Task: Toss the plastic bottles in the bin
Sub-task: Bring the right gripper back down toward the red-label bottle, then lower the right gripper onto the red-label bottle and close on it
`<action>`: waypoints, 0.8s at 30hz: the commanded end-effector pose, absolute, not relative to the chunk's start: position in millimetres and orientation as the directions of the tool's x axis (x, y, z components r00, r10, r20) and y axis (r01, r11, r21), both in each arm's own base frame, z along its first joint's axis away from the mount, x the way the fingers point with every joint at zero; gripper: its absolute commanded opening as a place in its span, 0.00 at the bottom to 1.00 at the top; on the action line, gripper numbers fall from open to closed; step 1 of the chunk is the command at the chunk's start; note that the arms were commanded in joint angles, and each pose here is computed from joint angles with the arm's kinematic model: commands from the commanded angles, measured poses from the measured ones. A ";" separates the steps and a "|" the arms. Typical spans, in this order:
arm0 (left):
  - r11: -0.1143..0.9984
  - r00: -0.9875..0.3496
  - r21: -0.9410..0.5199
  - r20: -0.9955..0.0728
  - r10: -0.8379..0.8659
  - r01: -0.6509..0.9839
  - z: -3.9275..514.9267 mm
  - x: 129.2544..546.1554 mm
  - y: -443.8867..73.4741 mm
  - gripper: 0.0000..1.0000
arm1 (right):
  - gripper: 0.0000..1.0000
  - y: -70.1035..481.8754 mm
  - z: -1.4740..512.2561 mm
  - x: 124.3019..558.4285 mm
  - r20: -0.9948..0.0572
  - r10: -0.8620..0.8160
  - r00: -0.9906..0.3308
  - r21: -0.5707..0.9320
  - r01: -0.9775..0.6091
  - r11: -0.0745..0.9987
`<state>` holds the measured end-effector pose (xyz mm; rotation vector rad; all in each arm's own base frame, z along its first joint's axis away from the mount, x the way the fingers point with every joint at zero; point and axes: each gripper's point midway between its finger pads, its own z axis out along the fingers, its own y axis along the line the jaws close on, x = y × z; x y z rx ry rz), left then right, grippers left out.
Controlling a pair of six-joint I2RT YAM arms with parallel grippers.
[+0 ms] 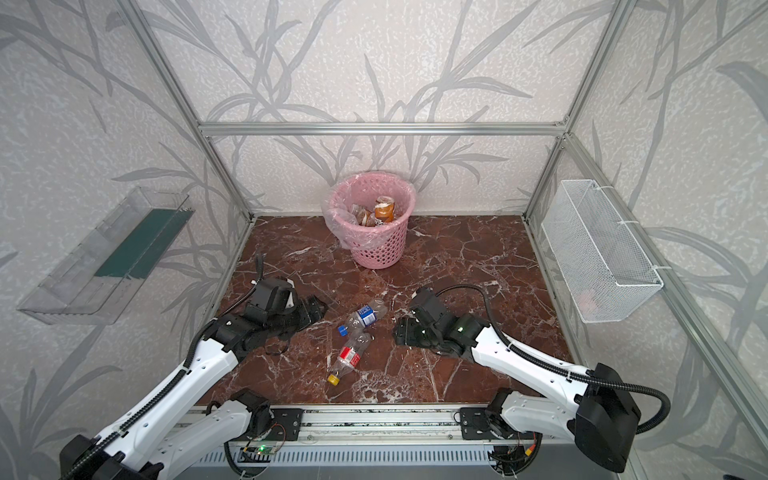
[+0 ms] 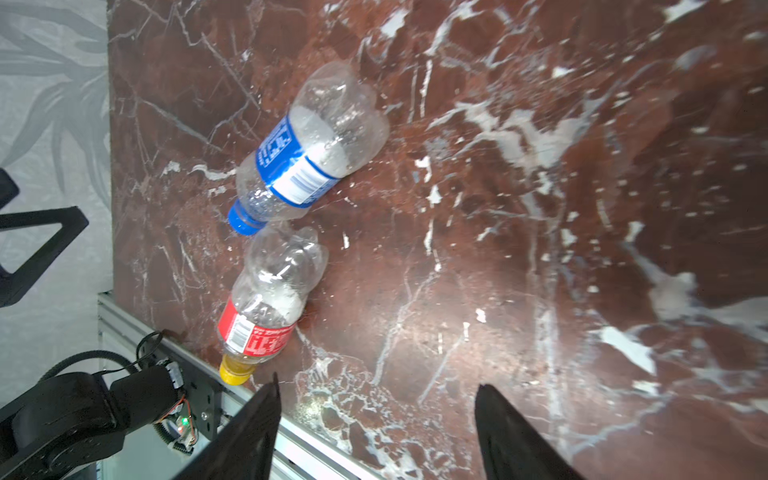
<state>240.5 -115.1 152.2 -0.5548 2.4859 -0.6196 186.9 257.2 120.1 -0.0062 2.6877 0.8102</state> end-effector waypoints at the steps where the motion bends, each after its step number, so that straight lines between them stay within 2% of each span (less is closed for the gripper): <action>1: 0.815 -0.779 -0.510 -0.378 -0.501 -0.277 148.6 234.8 -107.8 0.90 | 0.74 283.3 122.5 183.7 -0.299 0.144 -0.943 0.599 -0.068 0.798; 8: 0.812 -0.780 -0.510 -0.371 -0.505 -0.283 142.7 231.5 -106.2 0.90 | 0.75 315.6 114.4 162.7 -0.265 0.119 -0.957 0.616 -0.073 0.785; 16: 0.810 -0.778 -0.511 -0.369 -0.509 -0.288 140.4 227.8 -102.7 0.90 | 0.85 333.7 104.3 157.7 -0.227 0.148 -0.963 0.643 -0.034 0.765; 24: 0.807 -0.776 -0.515 -0.366 -0.513 -0.291 138.9 226.0 -101.1 0.90 | 0.87 352.5 95.5 156.4 -0.183 0.150 -0.971 0.657 -0.007 0.754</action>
